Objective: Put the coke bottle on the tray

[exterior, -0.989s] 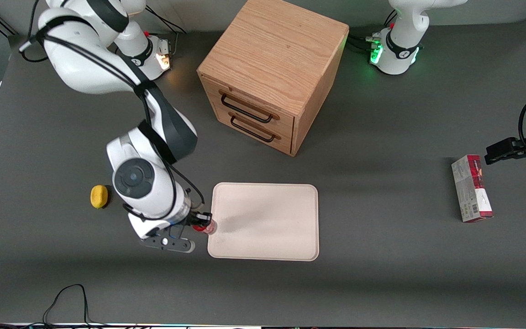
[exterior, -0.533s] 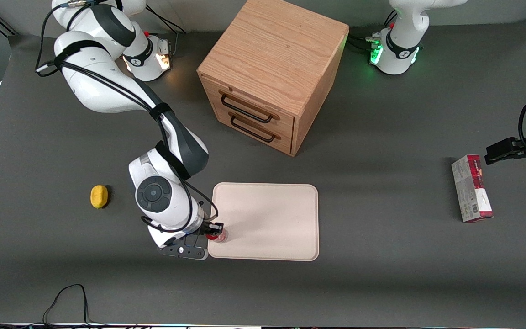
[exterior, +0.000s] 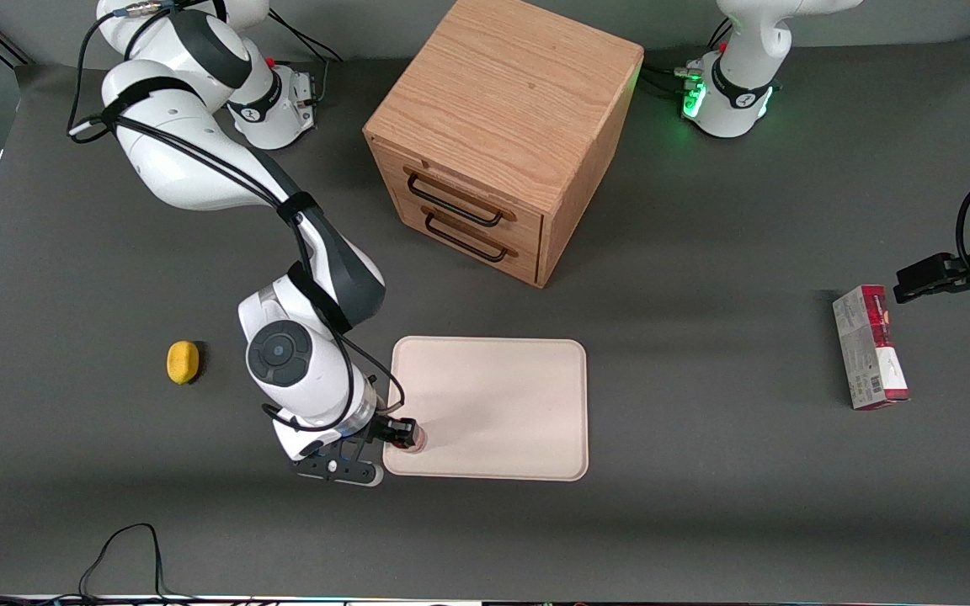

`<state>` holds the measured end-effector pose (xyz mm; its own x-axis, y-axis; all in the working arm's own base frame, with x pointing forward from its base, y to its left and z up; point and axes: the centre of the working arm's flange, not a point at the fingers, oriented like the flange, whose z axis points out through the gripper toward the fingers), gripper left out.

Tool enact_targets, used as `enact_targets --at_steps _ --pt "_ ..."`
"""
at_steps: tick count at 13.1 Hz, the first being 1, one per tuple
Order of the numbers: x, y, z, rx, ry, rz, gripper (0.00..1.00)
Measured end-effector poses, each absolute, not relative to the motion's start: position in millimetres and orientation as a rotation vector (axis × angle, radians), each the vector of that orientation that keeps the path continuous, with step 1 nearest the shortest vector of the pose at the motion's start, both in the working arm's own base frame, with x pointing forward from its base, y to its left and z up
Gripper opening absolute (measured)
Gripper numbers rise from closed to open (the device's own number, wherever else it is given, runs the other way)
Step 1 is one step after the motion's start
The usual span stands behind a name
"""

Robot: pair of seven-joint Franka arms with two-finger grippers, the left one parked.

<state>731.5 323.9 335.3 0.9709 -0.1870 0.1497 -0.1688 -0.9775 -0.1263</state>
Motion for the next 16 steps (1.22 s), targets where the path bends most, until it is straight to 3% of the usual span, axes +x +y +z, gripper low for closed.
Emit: enact_targets --at_steps 2,4,6,10,16 --pt "731 314 356 -3.007 0.280 -0.276 0.99" --pt "723 304 383 -3.033 0.274 -0.302 1.00" --pt "710 265 426 -3.022 0.258 -0.262 1.00" --pt "661 98 520 -3.057 0.149 -0.139 1.00" --pt "573 29 546 -3.099 0.219 -0.069 1.00"
